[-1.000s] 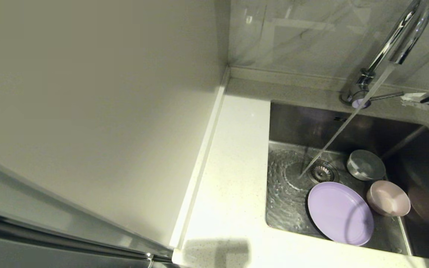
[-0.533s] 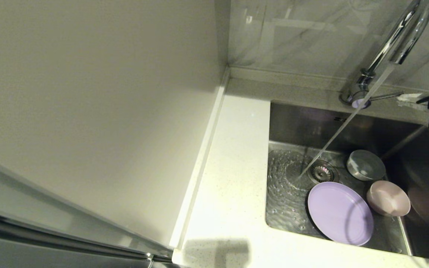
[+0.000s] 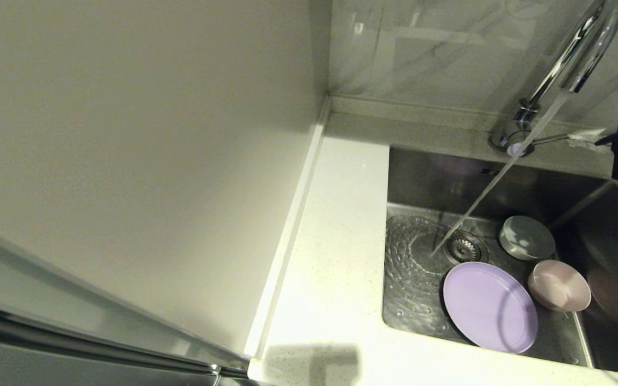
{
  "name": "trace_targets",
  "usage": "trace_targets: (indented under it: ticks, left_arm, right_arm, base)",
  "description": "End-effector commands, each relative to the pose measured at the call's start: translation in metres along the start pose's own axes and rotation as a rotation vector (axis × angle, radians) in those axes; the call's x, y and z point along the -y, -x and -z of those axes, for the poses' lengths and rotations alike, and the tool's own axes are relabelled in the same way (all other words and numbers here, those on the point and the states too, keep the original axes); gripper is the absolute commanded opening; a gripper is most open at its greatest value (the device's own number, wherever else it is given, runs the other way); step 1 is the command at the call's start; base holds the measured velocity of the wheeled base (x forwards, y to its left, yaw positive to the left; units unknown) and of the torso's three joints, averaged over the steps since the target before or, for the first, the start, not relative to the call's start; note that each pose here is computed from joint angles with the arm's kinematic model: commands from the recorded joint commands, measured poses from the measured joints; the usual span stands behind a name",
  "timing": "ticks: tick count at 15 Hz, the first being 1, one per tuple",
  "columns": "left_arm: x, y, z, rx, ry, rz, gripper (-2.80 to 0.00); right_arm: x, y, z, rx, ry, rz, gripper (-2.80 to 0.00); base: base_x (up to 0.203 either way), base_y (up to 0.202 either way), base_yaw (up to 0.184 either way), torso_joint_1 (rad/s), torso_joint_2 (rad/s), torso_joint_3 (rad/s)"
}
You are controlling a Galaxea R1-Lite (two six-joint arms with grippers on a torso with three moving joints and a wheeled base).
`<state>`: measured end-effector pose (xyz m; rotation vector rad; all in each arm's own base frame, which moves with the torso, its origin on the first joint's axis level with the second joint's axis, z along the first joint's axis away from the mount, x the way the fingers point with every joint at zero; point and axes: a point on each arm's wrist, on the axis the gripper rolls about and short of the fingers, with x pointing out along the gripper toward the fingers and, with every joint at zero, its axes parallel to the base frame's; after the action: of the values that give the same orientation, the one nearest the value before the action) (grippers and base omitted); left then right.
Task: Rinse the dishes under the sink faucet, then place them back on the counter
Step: Turn off the faucet
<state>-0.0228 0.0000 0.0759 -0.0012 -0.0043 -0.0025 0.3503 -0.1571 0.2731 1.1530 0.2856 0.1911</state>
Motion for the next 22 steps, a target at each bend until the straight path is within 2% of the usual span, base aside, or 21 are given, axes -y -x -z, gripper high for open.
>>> trace_targets:
  ticks: [1,7,11,14,18,20,22]
  left_arm:
    - [0.0,0.0,0.001,-0.003,0.0,-0.001,-2.8]
    - [0.0,0.0,0.001,-0.003,0.0,0.001,-2.8]
    - [0.0,0.0,0.001,-0.003,0.0,-0.001,-2.8]
    - [0.0,0.0,0.001,-0.002,0.0,0.0,-2.8]
    - [0.0,0.0,0.001,-0.002,0.0,0.001,-2.8]
    - [0.0,0.0,0.001,-0.003,0.0,-0.001,-2.8]
    - [0.0,0.0,0.001,-0.003,0.0,0.001,-2.8]
  right_arm:
    - [0.004,-0.006,-0.003,0.0,0.004,-0.014,-2.8]
    - [-0.003,-0.008,-0.008,-0.007,0.043,-0.076,-2.8]
    - [-0.009,-0.002,-0.006,-0.005,0.05,-0.085,-2.8]
    - [-0.023,0.015,-0.001,0.012,0.07,-0.096,-2.8]
    - [-0.045,0.056,0.001,0.087,0.128,-0.099,-2.8]
    - [-0.045,0.077,0.009,0.094,0.209,-0.025,-2.8]
    - [-0.031,0.099,0.029,0.068,0.338,0.131,-2.8]
  base:
    - [0.0,0.0,0.0,0.0,0.0,0.0]
    - [0.0,0.0,0.0,0.0,0.0,0.0]
    - [0.0,0.0,0.0,0.0,0.0,0.0]
    - [0.0,0.0,0.0,0.0,0.0,0.0]
    - [0.0,0.0,0.0,0.0,0.0,0.0]
    - [0.0,0.0,0.0,0.0,0.0,0.0]
    - [0.0,0.0,0.0,0.0,0.0,0.0]
